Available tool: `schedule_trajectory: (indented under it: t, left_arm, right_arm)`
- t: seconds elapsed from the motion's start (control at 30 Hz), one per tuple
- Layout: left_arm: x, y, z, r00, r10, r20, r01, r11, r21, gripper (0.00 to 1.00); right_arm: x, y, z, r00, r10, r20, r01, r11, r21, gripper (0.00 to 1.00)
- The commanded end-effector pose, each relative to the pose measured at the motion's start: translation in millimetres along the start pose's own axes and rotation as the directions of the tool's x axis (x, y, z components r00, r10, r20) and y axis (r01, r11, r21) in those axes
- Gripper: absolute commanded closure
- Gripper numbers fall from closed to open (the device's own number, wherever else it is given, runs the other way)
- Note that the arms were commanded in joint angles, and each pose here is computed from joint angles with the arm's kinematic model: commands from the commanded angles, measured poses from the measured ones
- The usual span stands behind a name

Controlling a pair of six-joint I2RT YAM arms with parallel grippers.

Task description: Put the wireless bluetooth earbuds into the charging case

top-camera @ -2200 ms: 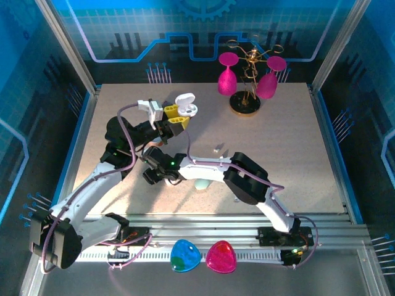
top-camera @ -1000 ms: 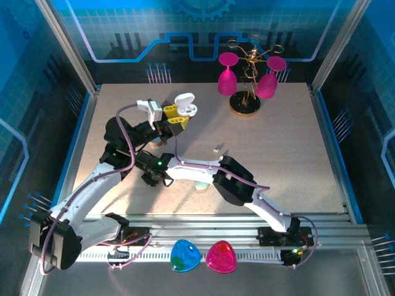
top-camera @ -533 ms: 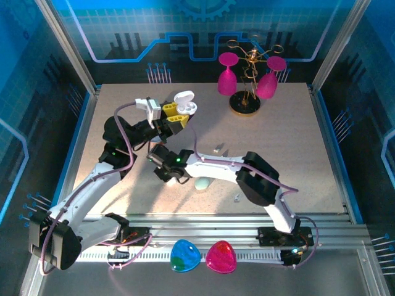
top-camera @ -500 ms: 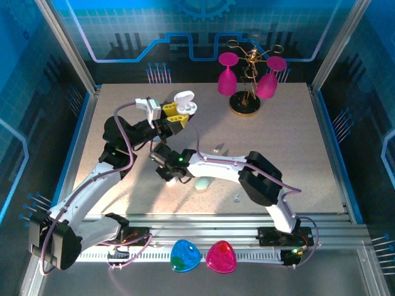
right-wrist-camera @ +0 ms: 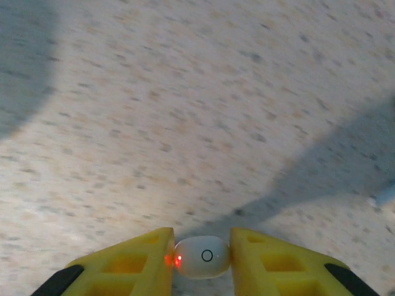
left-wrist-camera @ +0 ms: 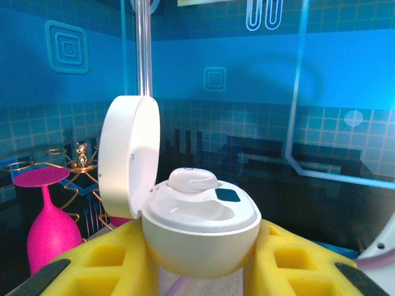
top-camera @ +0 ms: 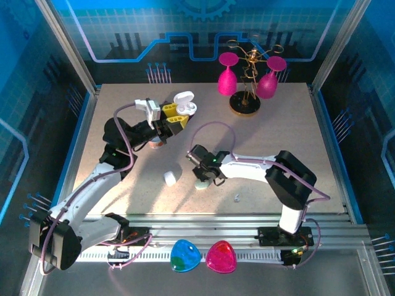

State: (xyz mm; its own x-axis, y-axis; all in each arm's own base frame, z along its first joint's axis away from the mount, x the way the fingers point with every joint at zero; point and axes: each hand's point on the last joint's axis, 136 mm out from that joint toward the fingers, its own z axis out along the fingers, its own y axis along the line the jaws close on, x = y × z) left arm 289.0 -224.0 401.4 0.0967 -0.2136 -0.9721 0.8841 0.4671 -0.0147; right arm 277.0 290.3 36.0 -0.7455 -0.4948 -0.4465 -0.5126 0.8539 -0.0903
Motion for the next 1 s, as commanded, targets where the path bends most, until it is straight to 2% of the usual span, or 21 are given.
schedule_trajectory:
  t: [0.0, 0.23, 0.5, 0.6, 0.7, 0.8, 0.97]
  left_arm:
    - [-5.4, -7.1, -6.1, 0.999, 0.024, 0.034, -0.024, 1.000, 0.019, 0.78]
    - [4.4, -9.4, -10.9, 0.999, 0.028, 0.025, -0.029, 0.999, 0.017, 0.78]
    - [17.2, -6.1, -12.3, 1.000, 0.024, 0.005, -0.024, 1.000, 0.002, 0.78]
    - [18.6, -5.3, -12.0, 1.000, 0.026, 0.004, -0.026, 1.000, 0.001, 0.78]
    - [19.2, -4.8, -11.6, 1.000, 0.030, 0.002, -0.030, 1.000, 0.001, 0.78]
    - [21.3, -3.8, -10.7, 1.000, 0.027, -0.002, -0.027, 1.000, 0.002, 0.78]
    - [24.8, -2.5, -10.3, 1.000, 0.020, -0.001, -0.020, 1.000, 0.000, 0.78]
  right_arm:
    - [-3.3, -16.6, -6.1, 0.997, 0.066, 0.039, -0.067, 0.997, 0.026, 0.70]
    - [6.5, -28.2, 5.3, 0.997, 0.080, 0.000, -0.080, 0.996, 0.050, 0.67]
    - [-7.6, -35.0, -21.9, 0.985, 0.149, 0.089, -0.153, 0.987, 0.042, 0.49]
    - [-6.7, -41.0, -32.8, 0.971, 0.204, 0.126, -0.211, 0.977, 0.040, 0.45]
    - [-3.6, -40.0, -39.6, 0.942, 0.306, 0.140, -0.306, 0.952, -0.019, 0.43]
    - [-1.0, -33.3, -39.9, 0.899, 0.425, 0.105, -0.413, 0.903, -0.119, 0.44]
    - [6.7, -25.8, -22.7, 0.860, 0.510, 0.036, -0.495, 0.848, -0.190, 0.54]
